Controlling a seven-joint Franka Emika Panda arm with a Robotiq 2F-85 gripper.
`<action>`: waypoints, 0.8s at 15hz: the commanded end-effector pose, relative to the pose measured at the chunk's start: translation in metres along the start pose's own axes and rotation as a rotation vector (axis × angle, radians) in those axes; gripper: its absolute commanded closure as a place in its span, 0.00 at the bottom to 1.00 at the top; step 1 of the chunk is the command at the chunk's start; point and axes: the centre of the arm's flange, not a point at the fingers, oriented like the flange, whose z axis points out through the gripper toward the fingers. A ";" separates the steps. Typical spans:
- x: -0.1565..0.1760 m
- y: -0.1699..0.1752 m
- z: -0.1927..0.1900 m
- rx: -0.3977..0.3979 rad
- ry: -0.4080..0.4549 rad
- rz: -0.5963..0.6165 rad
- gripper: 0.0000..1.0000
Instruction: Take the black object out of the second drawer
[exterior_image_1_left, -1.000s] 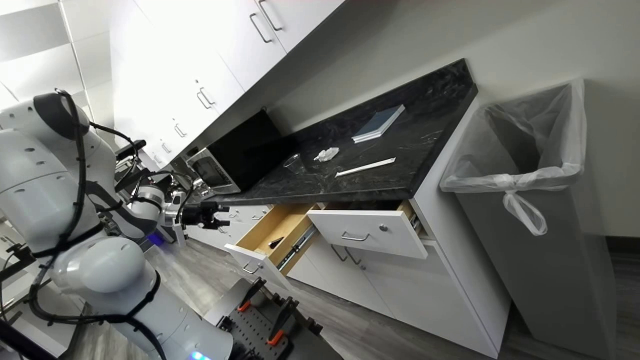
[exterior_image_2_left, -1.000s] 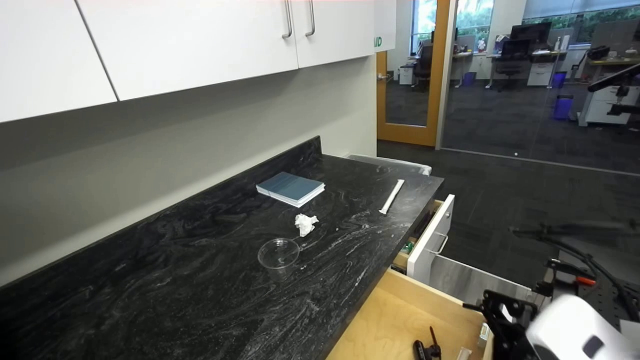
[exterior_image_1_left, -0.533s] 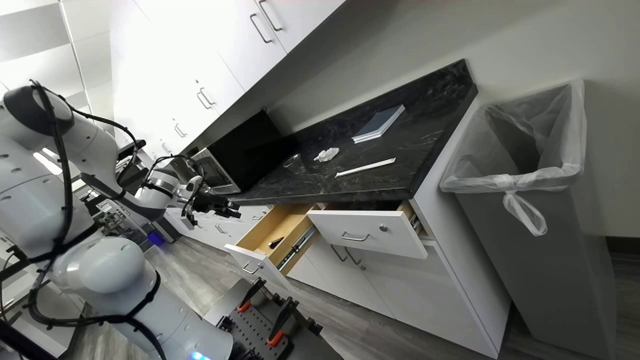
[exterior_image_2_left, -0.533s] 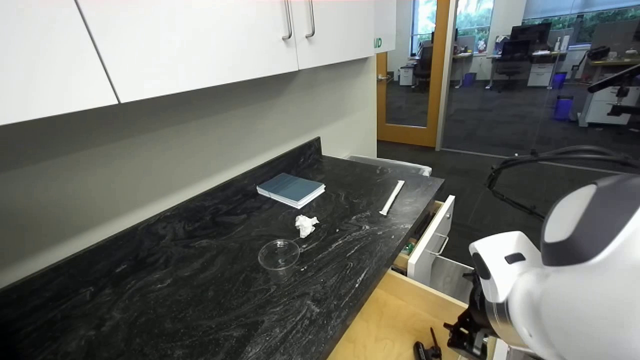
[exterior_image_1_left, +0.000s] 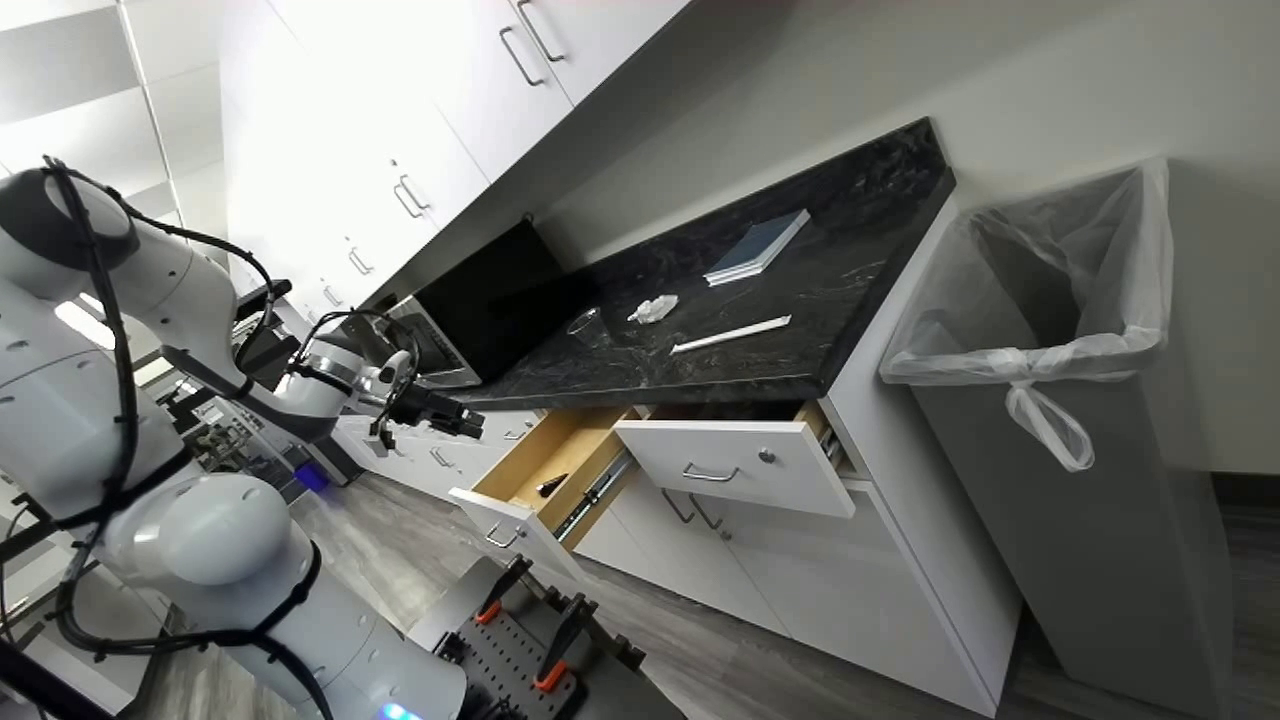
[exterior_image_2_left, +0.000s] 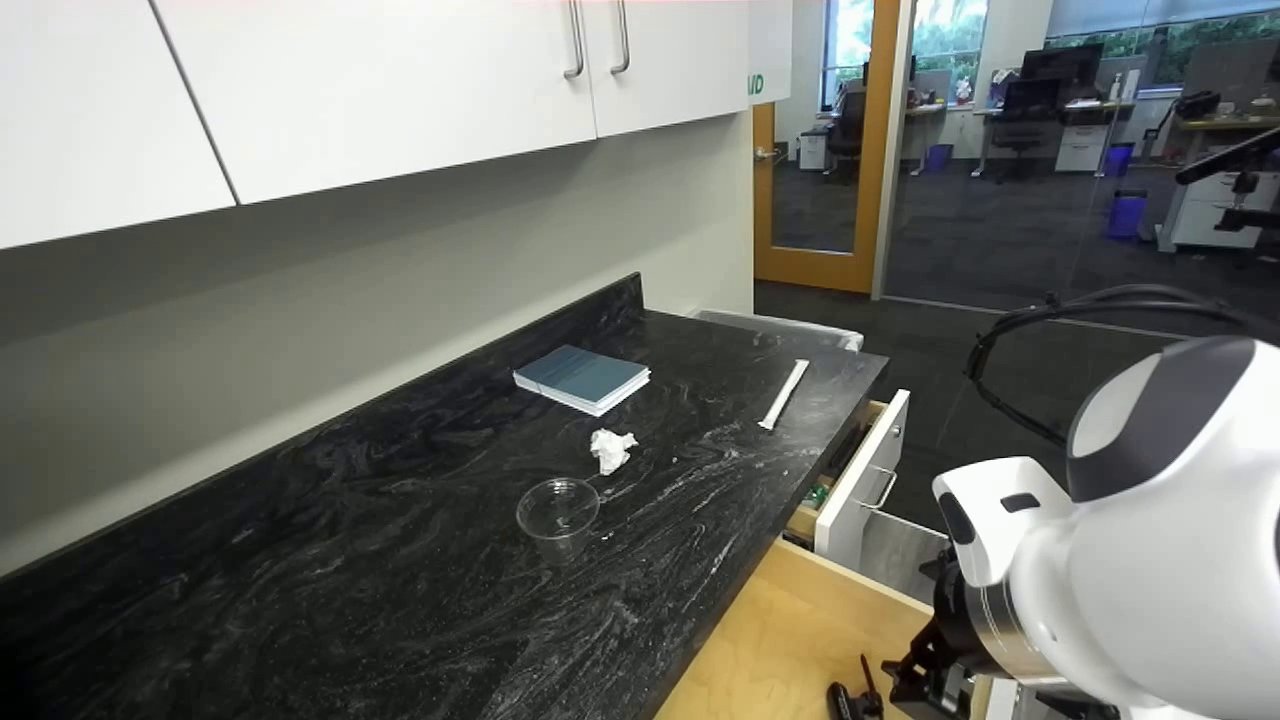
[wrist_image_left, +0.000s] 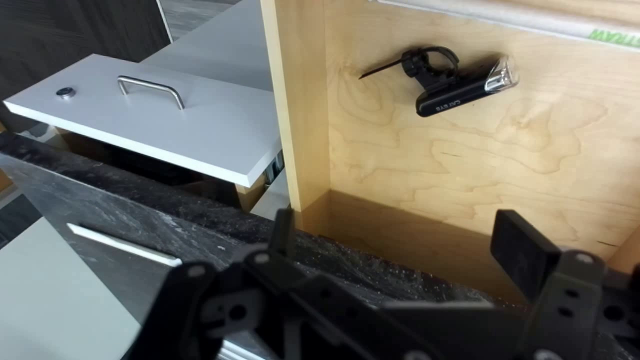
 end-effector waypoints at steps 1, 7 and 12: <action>0.003 0.000 0.000 0.010 -0.017 -0.076 0.00; 0.029 0.018 -0.006 0.170 -0.056 -0.410 0.00; 0.022 0.003 0.006 0.158 -0.047 -0.389 0.00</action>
